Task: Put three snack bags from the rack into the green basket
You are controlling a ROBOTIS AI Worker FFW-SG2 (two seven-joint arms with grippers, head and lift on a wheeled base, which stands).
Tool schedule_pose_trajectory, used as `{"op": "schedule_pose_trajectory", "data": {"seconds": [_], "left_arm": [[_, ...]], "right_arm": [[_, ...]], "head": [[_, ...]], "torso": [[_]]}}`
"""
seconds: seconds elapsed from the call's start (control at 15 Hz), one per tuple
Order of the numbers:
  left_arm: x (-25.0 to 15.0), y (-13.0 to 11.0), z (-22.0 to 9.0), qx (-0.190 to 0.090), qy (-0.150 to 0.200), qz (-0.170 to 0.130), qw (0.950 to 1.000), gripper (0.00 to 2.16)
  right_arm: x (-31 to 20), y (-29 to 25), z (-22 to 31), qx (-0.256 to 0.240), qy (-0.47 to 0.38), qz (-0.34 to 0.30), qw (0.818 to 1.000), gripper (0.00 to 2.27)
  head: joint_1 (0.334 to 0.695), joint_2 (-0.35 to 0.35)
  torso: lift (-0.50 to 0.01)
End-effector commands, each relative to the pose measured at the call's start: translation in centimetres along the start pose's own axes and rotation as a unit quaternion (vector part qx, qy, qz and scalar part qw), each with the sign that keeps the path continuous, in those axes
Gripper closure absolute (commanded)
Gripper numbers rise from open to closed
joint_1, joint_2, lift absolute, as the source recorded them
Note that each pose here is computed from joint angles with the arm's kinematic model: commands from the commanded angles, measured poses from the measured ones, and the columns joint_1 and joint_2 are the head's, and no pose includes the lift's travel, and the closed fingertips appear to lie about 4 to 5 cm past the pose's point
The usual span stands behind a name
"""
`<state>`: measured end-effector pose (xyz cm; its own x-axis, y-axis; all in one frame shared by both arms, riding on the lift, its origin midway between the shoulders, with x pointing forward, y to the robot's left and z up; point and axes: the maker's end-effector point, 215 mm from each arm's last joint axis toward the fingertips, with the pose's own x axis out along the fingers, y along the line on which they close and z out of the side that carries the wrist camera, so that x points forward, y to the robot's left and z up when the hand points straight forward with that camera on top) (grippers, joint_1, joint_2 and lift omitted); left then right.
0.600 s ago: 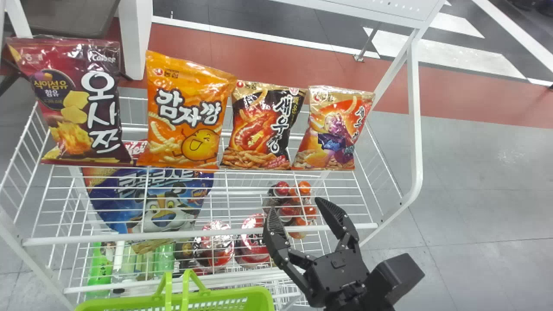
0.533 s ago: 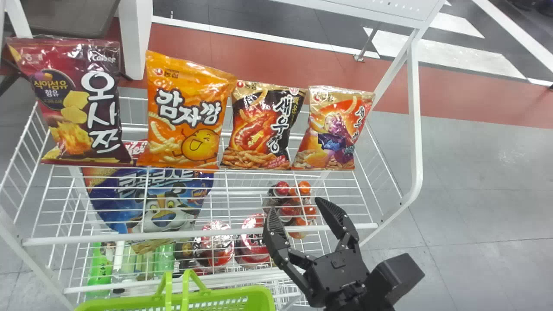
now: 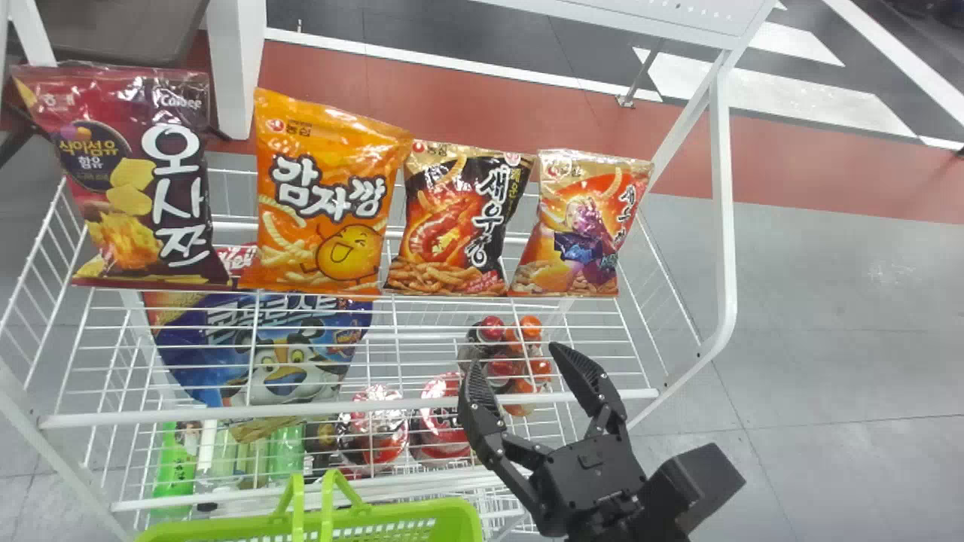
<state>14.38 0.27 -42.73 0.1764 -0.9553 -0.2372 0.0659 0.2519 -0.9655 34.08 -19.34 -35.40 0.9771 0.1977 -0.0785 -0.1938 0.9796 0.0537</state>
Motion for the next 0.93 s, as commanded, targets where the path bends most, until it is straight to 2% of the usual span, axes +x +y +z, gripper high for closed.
{"op": "schedule_pose_trajectory", "data": {"seconds": [0.0,0.47,0.87], "left_arm": [[0.1,0.0,0.0,-0.001,0.000,0.000,1.0000,1.86],[0.4,-0.2,-0.3,0.000,0.004,-0.003,1.0000,1.86],[1.9,-0.1,-1.1,0.012,0.026,0.006,0.9996,1.86]], "right_arm": [[0.0,0.0,0.0,0.000,0.000,0.000,1.000,0.15],[0.7,0.6,0.2,0.001,-0.004,0.006,1.000,0.15],[7.4,3.6,0.2,0.001,-0.002,0.007,1.000,0.17]], "head": [[0.695,-0.350],[0.695,-0.350],[0.695,-0.350]], "torso": [[0.000],[0.000],[0.000]]}}
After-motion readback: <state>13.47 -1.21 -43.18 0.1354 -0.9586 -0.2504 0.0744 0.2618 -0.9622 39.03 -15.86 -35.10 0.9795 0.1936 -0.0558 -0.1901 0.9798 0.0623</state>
